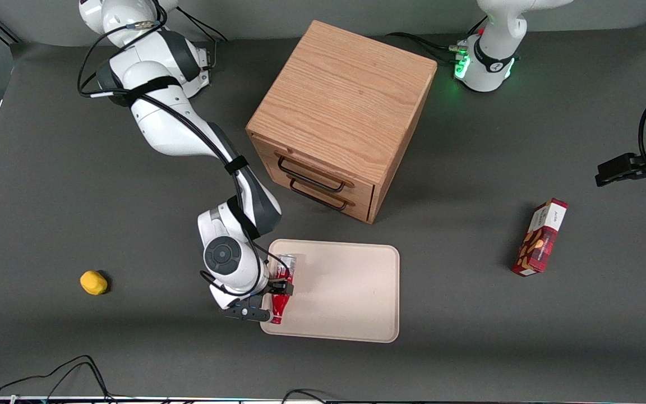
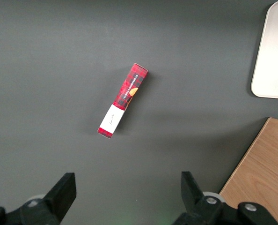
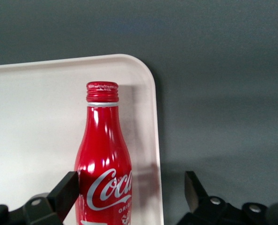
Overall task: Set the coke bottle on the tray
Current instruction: 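Lower the bottle onto the tray and open the right gripper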
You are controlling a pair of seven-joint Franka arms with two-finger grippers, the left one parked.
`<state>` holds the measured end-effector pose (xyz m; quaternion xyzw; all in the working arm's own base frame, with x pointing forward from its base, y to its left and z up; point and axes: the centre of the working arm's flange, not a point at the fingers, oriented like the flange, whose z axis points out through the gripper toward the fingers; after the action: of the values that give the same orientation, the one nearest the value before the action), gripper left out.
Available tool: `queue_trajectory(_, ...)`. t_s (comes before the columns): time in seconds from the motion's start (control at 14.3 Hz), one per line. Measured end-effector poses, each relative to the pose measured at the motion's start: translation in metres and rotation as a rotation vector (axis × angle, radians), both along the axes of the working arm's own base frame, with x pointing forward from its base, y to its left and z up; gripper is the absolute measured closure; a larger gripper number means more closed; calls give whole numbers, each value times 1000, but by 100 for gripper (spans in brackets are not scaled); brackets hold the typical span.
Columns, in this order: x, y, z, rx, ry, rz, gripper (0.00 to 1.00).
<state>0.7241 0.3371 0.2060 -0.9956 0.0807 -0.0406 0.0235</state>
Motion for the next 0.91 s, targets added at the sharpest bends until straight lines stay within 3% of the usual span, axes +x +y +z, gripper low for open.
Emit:
queue_trajectory(0.63,0,0,1,0,0,0,0)
queue_trajectory(0.91,-1,0,15,-15,32,0,0)
